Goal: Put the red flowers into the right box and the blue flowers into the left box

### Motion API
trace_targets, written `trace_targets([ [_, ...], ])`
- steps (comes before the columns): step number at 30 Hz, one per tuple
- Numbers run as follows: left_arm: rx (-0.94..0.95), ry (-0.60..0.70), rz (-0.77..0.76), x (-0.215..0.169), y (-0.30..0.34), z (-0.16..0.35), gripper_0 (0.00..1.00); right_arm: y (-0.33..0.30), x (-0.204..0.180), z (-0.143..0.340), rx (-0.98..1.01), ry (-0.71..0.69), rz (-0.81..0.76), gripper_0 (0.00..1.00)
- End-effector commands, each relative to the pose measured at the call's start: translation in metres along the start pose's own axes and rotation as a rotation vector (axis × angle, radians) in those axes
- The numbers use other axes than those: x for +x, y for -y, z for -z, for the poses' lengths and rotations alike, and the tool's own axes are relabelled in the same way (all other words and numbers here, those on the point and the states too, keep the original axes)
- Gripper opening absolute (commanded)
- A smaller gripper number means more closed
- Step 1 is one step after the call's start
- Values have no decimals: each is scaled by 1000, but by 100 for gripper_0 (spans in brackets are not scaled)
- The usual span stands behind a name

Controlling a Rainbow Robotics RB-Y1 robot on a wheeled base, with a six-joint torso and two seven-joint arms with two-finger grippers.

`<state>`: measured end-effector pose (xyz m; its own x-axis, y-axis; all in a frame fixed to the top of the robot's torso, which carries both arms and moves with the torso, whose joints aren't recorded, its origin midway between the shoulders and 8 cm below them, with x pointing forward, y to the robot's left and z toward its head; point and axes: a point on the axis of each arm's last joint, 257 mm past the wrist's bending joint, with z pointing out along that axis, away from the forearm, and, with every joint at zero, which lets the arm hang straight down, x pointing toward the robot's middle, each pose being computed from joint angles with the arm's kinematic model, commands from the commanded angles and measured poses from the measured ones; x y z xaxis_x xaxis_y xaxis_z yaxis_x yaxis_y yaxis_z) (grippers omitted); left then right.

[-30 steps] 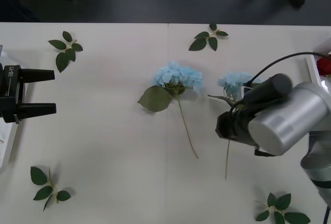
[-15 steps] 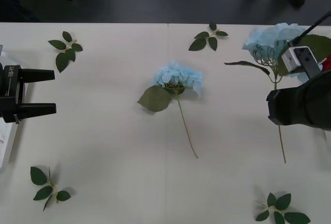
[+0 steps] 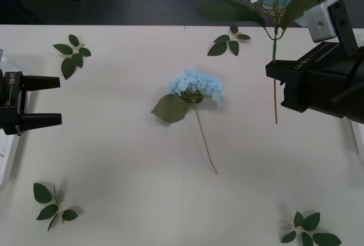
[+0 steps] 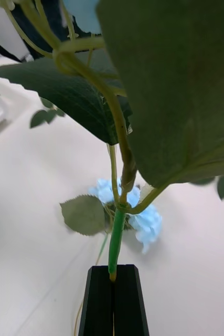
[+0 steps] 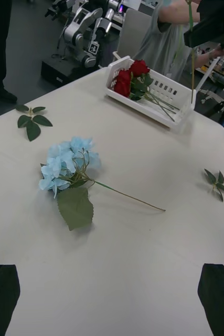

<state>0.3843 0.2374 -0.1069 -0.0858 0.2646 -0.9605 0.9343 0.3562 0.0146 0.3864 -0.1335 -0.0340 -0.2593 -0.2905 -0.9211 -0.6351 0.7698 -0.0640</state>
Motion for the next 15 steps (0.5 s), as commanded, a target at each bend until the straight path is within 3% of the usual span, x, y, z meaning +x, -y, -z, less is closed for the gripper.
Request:
trace_targets([
  [1,3,-36,-96,-8,0,6,100,-26,-18,-1,-83,81,146,0],
  [7,3,-36,-96,-8,0,6,100,-56,-46,-19,-166,241,241,0],
  [8,13,-18,-29,10,6,0,100,-60,-46,-22,-176,248,246,0],
  [15,34,98,32,3,8,-6,100,-86,-45,-66,-255,290,280,0],
])
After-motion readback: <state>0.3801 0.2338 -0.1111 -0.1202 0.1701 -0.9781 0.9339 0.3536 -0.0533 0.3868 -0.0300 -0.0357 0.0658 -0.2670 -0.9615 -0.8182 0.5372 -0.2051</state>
